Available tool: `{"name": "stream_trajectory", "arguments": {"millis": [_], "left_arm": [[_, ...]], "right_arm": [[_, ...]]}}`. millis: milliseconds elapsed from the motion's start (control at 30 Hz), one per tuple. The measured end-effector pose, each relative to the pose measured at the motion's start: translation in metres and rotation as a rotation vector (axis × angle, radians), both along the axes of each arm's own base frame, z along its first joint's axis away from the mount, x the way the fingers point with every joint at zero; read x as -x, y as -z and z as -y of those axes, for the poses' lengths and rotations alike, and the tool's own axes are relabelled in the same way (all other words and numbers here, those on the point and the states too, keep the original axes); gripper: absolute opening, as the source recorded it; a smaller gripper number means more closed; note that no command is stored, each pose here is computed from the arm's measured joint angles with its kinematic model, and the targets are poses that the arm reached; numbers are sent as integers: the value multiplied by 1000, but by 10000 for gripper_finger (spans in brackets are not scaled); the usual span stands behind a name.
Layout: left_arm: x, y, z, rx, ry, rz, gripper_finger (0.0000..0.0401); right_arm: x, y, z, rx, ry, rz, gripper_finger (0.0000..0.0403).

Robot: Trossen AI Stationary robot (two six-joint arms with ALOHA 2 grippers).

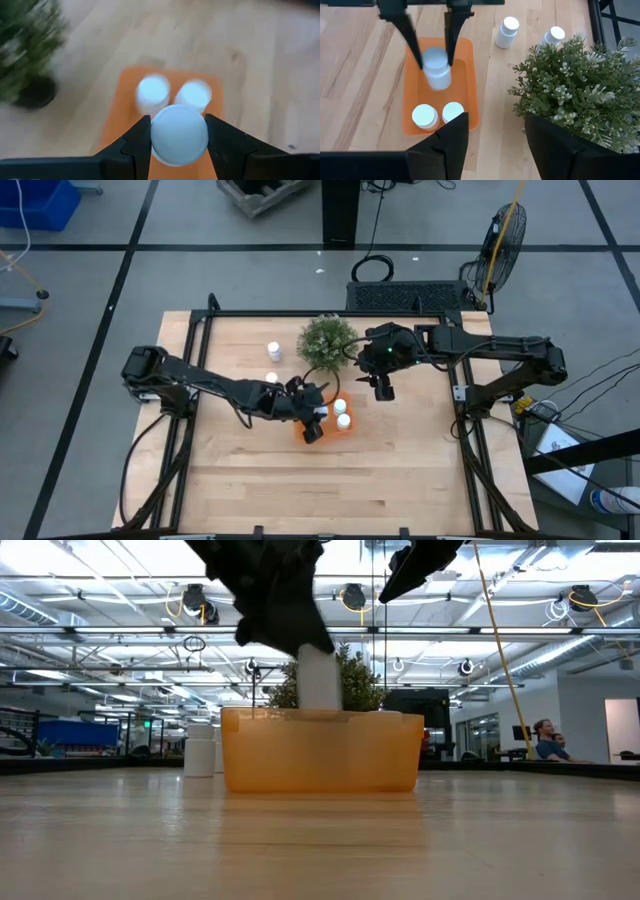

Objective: Pick and place pill bottles into a basket
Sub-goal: Put the bottom right white pill bottle into the orange bin

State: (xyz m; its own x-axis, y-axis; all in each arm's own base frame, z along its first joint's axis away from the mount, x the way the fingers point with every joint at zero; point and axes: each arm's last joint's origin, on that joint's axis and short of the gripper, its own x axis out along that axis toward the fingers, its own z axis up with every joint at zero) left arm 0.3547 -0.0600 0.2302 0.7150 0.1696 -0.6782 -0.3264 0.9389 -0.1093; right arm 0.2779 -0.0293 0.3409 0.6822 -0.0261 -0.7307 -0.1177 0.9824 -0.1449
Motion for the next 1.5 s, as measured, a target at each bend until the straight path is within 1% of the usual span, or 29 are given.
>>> {"name": "stream_trajectory", "arguments": {"millis": [33,167,400,467,533,600,833,900,967,1067,1133,1233,1300,1400,1500], "left_arm": [[-4,1,1,14,7,25,160],[-10,11,8,24,25,35,160],[-12,26,15,29,25,-17,160],[-16,30,17,34,22,-6,160],[-14,36,20,32,31,-39,160],[-18,39,23,42,26,-14,160],[-19,51,27,45,32,-55,160],[-23,55,28,51,29,-40,160],[-21,58,28,49,39,-68,160],[-23,58,28,56,42,-52,162],[-22,59,28,54,43,-60,179],[-22,59,28,55,45,-60,220],[-22,59,27,51,46,-62,239],[-21,57,27,45,49,-64,251],[-20,51,26,49,49,-56,248]], "right_arm": [[0,0,0,0,0,0,187],[0,0,0,-8,9,0,187],[0,0,0,-10,10,0,187],[0,0,0,-10,10,-2,187],[0,0,0,-9,9,-1,187],[0,0,0,-9,9,1,187],[0,0,0,-10,6,0,187],[0,0,0,-10,6,-1,187],[0,0,0,-11,6,-1,187],[0,0,0,-12,7,-1,187],[0,0,0,-13,7,-1,187],[0,0,0,-12,5,-1,187],[0,0,0,-12,5,-1,187],[0,0,0,-13,3,-1,187],[0,0,0,-13,3,-1,187]]}}
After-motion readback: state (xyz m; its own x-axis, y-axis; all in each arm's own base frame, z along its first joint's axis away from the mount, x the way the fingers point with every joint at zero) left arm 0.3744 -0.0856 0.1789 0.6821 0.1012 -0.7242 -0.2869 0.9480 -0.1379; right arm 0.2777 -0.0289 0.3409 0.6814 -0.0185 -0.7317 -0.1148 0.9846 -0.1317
